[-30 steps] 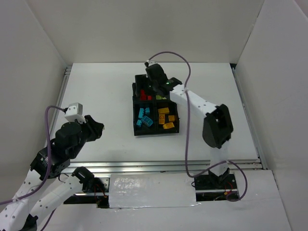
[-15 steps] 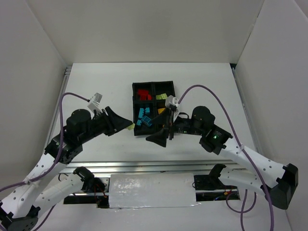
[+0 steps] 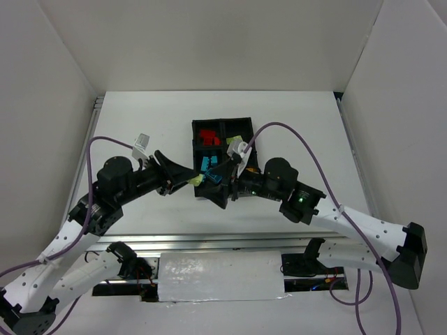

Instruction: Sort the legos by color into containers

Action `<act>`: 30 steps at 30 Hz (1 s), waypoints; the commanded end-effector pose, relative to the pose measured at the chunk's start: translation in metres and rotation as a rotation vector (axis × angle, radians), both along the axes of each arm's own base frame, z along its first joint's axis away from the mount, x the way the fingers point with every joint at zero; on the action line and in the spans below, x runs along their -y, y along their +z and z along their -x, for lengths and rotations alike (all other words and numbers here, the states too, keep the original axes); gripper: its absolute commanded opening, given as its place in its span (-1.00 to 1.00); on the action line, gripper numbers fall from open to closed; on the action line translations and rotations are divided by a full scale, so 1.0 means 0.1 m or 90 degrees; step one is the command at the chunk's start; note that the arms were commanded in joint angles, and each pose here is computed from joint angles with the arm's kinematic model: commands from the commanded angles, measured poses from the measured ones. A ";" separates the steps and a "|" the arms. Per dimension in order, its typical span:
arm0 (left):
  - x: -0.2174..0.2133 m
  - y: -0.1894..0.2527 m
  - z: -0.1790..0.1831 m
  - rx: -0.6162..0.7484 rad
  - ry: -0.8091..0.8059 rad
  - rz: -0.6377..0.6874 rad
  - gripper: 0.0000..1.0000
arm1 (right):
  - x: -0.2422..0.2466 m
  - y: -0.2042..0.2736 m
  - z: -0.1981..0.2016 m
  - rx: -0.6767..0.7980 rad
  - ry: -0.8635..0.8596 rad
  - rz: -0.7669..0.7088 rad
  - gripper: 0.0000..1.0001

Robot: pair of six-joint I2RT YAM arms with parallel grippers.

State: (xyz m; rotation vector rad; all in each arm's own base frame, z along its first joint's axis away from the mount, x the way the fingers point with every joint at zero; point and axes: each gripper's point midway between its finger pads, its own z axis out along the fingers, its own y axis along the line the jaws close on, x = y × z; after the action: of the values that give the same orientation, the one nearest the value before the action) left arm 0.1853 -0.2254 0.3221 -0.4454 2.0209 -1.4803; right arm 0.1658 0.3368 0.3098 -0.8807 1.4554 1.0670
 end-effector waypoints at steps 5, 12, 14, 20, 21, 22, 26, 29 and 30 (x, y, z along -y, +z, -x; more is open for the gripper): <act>0.14 0.12 0.03 -0.001 -0.032 0.070 -1.00 | -0.17 0.47 -0.13 0.065 -0.014 -0.072 0.55; 0.16 0.08 0.02 -0.003 -0.037 0.070 -1.00 | -0.34 0.48 -0.06 0.053 0.040 -0.068 0.06; 0.16 0.10 0.03 0.003 -0.038 0.068 -1.00 | -0.38 0.42 -0.05 0.044 0.050 -0.057 -0.03; 0.13 0.14 0.03 0.018 -0.033 0.068 -1.00 | -0.39 0.33 -0.05 0.030 0.051 -0.056 -0.31; 0.13 0.16 0.04 0.022 -0.033 0.069 -1.00 | -0.39 0.31 -0.04 0.029 0.054 -0.054 -0.31; 0.13 0.19 0.04 0.028 -0.035 0.073 -1.00 | -0.39 0.29 -0.04 0.027 0.054 -0.052 -0.32; 0.13 0.23 0.03 0.037 -0.034 0.078 -1.00 | -0.39 0.25 -0.07 0.017 0.042 -0.045 -1.00; 0.11 0.22 0.01 0.044 -0.023 0.070 -0.36 | -0.39 0.20 -0.05 0.016 0.051 -0.039 -1.00; 0.09 0.23 0.01 0.051 -0.019 0.066 0.06 | -0.38 0.17 -0.04 0.016 0.054 -0.035 -1.00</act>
State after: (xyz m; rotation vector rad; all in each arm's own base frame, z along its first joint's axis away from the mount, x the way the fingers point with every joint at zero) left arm 0.1865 -0.2365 0.3154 -0.4763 2.0179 -1.5637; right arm 0.1721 0.3738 0.3177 -0.9254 1.4169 1.1368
